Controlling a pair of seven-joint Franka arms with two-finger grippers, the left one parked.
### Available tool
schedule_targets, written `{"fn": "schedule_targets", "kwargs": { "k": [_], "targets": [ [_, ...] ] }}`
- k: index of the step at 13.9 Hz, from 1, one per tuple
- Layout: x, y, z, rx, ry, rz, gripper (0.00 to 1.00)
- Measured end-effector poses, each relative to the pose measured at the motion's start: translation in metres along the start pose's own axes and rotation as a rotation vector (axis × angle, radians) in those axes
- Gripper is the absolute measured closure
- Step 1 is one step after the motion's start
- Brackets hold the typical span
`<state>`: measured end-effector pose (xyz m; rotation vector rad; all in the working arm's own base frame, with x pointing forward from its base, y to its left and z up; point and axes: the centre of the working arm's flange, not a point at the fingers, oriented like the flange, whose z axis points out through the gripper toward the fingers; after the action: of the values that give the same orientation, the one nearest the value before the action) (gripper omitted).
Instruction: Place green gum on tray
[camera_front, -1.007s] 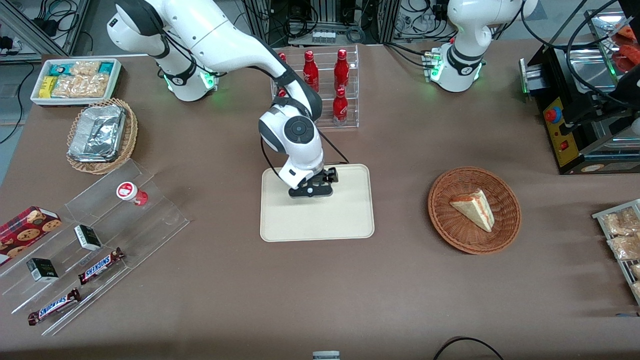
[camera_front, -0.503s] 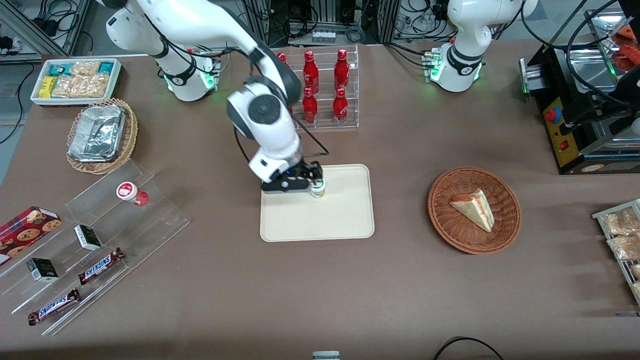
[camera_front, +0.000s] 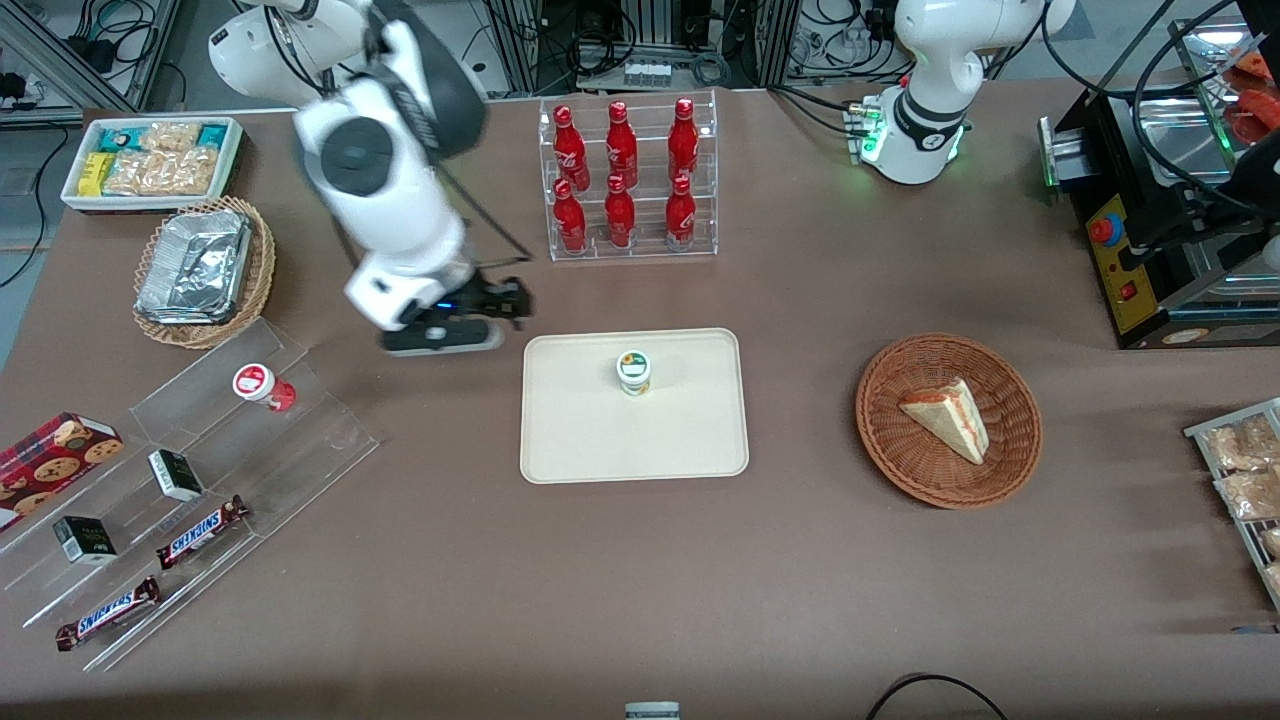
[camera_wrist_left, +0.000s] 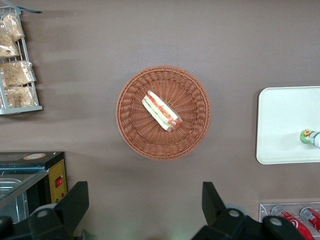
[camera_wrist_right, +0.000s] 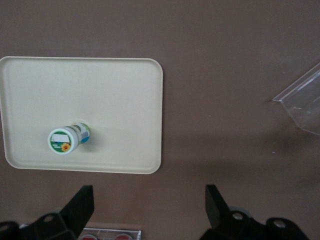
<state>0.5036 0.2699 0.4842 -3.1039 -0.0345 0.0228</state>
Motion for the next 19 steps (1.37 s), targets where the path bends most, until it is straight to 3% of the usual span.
{"fn": "schedule_targets", "kwargs": {
  "k": [6,13,19],
  "targets": [
    [0.01,0.143,-0.062,-0.005,-0.047,-0.008,0.0],
    [0.023,0.266,-0.095,0.005,-0.028,0.006,0.0],
    [0.025,0.32,-0.101,0.006,-0.016,0.036,0.0]
  ]
}}
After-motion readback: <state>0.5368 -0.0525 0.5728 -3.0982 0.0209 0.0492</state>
